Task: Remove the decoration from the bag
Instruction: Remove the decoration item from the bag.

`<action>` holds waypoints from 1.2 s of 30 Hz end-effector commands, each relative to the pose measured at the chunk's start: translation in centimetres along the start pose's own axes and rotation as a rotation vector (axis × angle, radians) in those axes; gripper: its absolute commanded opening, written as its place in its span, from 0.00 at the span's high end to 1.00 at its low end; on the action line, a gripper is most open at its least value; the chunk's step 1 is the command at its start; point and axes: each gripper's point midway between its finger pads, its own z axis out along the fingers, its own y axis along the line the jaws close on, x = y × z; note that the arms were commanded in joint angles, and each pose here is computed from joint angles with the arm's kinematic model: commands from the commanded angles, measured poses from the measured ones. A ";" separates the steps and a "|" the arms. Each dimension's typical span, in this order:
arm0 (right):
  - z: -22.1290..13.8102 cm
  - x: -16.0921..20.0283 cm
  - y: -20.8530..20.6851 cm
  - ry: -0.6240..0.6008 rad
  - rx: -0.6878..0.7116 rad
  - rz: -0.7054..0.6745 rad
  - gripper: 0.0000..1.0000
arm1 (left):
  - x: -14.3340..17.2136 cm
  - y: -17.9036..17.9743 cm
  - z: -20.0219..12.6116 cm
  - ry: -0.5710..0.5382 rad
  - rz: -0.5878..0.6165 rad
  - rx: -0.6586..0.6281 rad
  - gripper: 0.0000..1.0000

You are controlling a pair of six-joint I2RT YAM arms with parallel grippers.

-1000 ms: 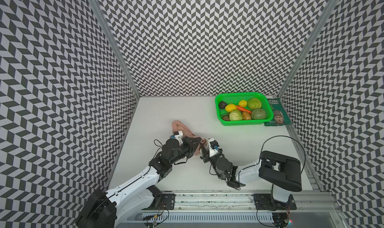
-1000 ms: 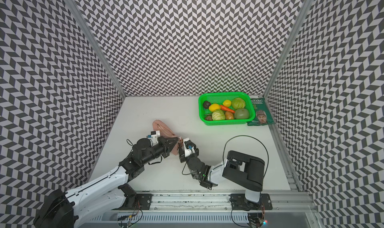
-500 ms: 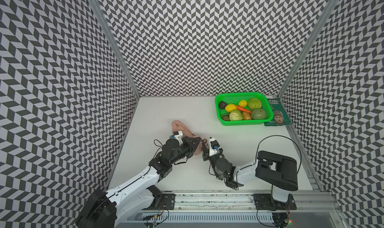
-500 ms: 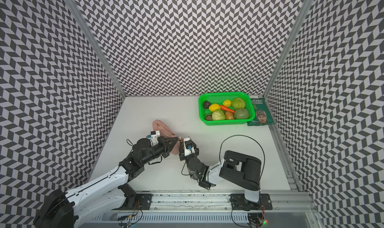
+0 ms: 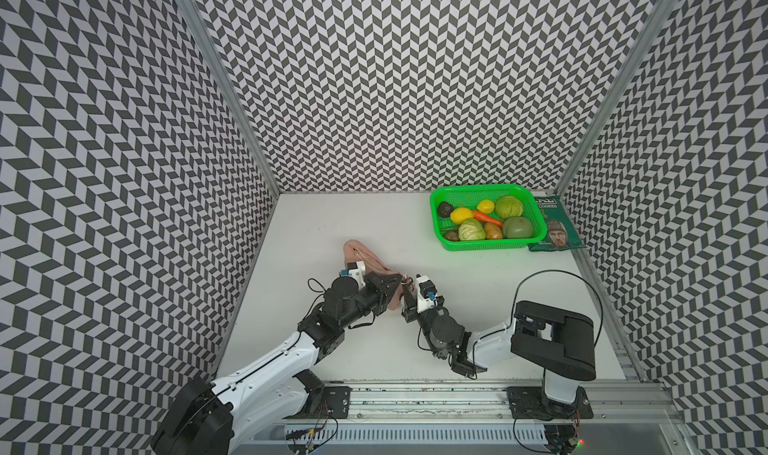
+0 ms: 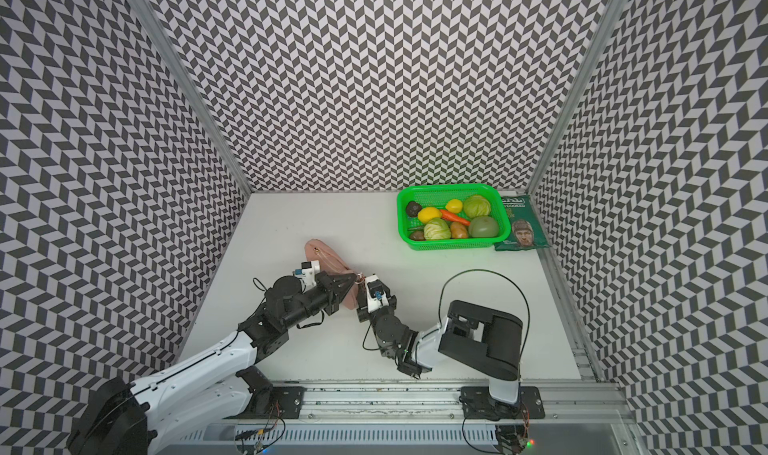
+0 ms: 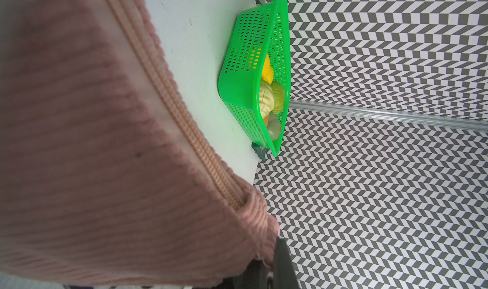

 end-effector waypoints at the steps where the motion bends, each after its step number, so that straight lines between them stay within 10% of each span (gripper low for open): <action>1: -0.3 0.2 0.6 0.000 -0.032 0.009 0.55 | -0.3 -2.8 -0.1 -0.013 0.015 0.075 1.00; 36: -0.3 0.5 0.3 0.014 -0.031 0.015 0.82 | -0.3 -2.8 -0.1 -0.014 0.016 0.074 1.00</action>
